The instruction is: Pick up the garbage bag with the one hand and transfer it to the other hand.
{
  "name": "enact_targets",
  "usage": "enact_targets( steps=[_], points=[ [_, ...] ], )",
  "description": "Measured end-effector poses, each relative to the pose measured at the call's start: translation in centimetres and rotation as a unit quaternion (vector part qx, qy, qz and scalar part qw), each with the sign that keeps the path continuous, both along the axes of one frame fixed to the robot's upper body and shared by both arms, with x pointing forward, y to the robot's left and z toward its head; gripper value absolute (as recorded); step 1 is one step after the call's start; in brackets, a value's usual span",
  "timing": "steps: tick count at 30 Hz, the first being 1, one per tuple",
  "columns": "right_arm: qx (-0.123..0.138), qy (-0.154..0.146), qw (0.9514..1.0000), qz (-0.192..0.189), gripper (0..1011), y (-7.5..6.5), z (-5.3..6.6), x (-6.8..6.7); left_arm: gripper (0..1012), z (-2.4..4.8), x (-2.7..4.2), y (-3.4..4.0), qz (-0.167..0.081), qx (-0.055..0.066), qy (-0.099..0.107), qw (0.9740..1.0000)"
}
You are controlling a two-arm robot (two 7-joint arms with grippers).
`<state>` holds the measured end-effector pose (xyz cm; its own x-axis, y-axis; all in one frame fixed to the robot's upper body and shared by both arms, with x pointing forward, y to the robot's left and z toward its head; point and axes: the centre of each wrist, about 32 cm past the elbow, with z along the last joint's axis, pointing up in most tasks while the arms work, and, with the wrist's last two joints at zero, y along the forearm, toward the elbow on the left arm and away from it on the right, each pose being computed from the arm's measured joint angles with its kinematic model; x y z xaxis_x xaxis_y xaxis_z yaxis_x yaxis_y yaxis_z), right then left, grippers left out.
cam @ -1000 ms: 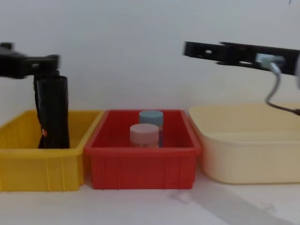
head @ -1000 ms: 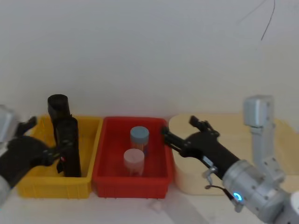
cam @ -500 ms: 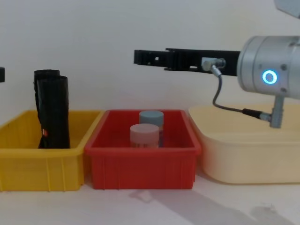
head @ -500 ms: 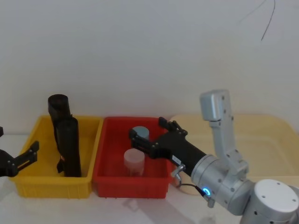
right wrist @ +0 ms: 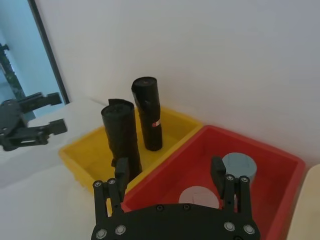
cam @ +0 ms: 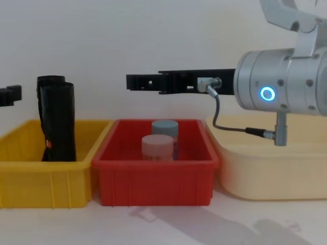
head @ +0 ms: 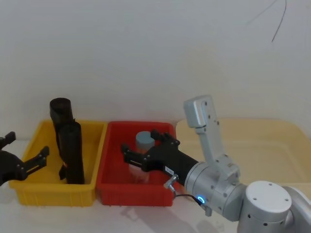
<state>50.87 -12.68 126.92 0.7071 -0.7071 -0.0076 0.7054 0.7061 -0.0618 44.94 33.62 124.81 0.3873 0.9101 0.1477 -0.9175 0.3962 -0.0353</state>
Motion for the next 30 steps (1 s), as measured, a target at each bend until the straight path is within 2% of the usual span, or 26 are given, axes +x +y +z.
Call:
enact_targets(
  steps=[5,6,7,11,12,16,21,22,30],
  points=[
    [-0.009,0.005,0.9999,0.008,1001,0.4,0.0,0.4,1001,-0.41,1.56,-0.27,-0.019,-0.009,0.005,0.9998],
    [-0.011,0.006,0.9999,0.008,1001,0.4,0.0,0.4,1001,-0.41,1.56,-0.27,-0.019,-0.009,0.005,0.9998],
    [-0.012,0.007,0.9999,0.01,1001,0.5,0.0,0.5,1001,-0.5,2.03,-0.35,-0.024,-0.011,0.007,0.9996],
    [-0.018,0.011,0.9997,0.015,1001,0.7,-0.1,0.8,1001,-0.65,2.99,-0.61,-0.036,-0.013,0.01,0.9992],
    [-0.018,0.011,0.9996,0.015,1001,0.7,-0.1,0.9,1001,-0.72,3.4,-0.73,-0.04,-0.013,0.011,0.999],
    [-0.022,0.014,0.9995,0.019,1001,0.9,-0.1,1.1,1001,-0.74,4.1,-0.98,-0.049,-0.012,0.013,0.9986],
    [-0.026,0.018,0.9992,0.023,1001,1.0,-0.2,1.5,1001,-0.97,5.33,-1.31,-0.06,-0.006,0.018,0.998],
    [-0.026,0.018,0.9992,0.023,1001,1.0,-0.2,1.5,1001,-0.97,5.33,-1.31,-0.06,-0.006,0.018,0.998],
    [-0.029,0.021,0.9991,0.024,1001,1.0,-0.2,2.1,1001,-1.13,6.78,-1.83,-0.073,0.0,0.024,0.997]
  ],
)
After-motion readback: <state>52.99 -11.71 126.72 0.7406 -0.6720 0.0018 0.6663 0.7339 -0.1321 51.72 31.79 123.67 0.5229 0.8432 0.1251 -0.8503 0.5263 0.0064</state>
